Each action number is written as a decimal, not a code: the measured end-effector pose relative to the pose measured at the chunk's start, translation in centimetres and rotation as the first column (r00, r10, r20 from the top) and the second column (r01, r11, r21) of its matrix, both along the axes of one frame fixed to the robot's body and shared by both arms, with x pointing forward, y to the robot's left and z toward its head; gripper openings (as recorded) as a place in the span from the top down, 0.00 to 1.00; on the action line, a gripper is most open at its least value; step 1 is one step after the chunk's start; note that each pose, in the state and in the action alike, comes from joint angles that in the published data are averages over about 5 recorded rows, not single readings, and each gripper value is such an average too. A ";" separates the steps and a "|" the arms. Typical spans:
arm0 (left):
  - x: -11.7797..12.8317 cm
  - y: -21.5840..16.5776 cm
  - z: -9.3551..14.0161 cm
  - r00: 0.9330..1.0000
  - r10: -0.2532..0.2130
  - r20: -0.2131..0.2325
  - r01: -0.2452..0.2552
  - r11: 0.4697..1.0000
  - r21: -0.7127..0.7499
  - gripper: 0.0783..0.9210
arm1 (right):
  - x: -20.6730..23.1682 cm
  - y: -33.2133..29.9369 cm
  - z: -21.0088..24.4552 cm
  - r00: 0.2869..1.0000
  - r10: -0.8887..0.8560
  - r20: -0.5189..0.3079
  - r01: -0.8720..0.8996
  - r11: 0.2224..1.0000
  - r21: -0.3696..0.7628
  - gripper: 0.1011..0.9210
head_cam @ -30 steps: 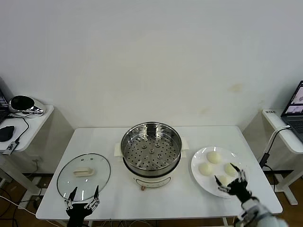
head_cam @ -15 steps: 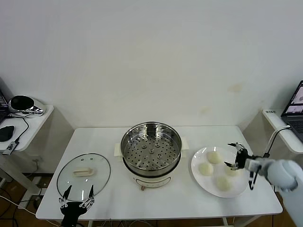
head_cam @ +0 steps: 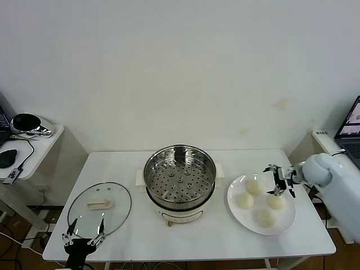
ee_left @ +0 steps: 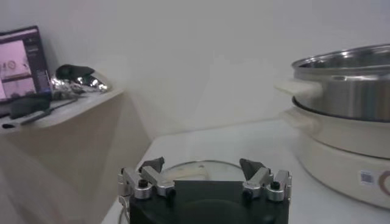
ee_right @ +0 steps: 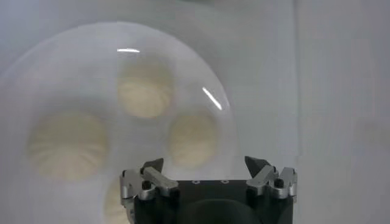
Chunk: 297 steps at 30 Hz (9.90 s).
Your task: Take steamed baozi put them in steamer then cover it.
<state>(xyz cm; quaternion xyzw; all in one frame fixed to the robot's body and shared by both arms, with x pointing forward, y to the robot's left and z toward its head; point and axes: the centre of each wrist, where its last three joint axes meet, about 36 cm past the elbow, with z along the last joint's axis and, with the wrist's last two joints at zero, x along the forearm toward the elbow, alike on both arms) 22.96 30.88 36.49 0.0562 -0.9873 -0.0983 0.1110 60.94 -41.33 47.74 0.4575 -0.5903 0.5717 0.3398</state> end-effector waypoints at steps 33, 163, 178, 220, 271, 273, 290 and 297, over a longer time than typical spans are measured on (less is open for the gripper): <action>0.3 1.3 -0.2 1.000 0.015 0.017 -0.016 0.998 0.058 0.12 | 5.5 4.6 -3.2 0.990 -0.030 -0.139 0.016 0.994 -0.106 0.33; 0.9 3.4 1.8 0.996 0.015 0.093 -0.022 0.997 0.075 0.12 | -2.2 9.6 10.0 0.991 0.071 -0.111 -0.079 0.995 -0.068 0.12; 0.8 3.9 1.8 0.994 0.039 0.099 -0.047 0.996 0.076 0.12 | -1.3 10.0 2.3 0.988 0.026 -0.155 -0.040 0.996 -0.085 0.12; 1.2 4.1 2.3 0.993 0.033 0.113 -0.042 0.996 0.078 0.12 | 0.1 8.8 5.0 0.990 -0.017 -0.137 0.009 0.998 -0.056 0.38; 1.7 4.9 2.2 0.993 0.037 0.111 -0.044 0.997 0.065 0.12 | 4.5 43.5 12.1 0.985 0.044 -0.168 -0.034 0.998 0.060 0.37; 1.7 4.9 2.2 0.993 0.036 0.112 -0.044 0.997 0.066 0.12 | 4.6 43.9 11.6 0.984 0.036 -0.174 -0.026 0.998 0.057 0.37; 1.6 4.9 2.2 0.993 0.036 0.112 -0.043 0.997 0.065 0.12 | 5.1 43.1 12.4 0.983 0.001 -0.184 0.009 0.999 0.053 0.12; 1.9 5.0 2.4 0.993 0.027 0.115 -0.036 0.997 0.072 0.12 | 3.9 38.7 16.7 0.983 0.014 -0.181 -0.006 0.999 0.047 0.12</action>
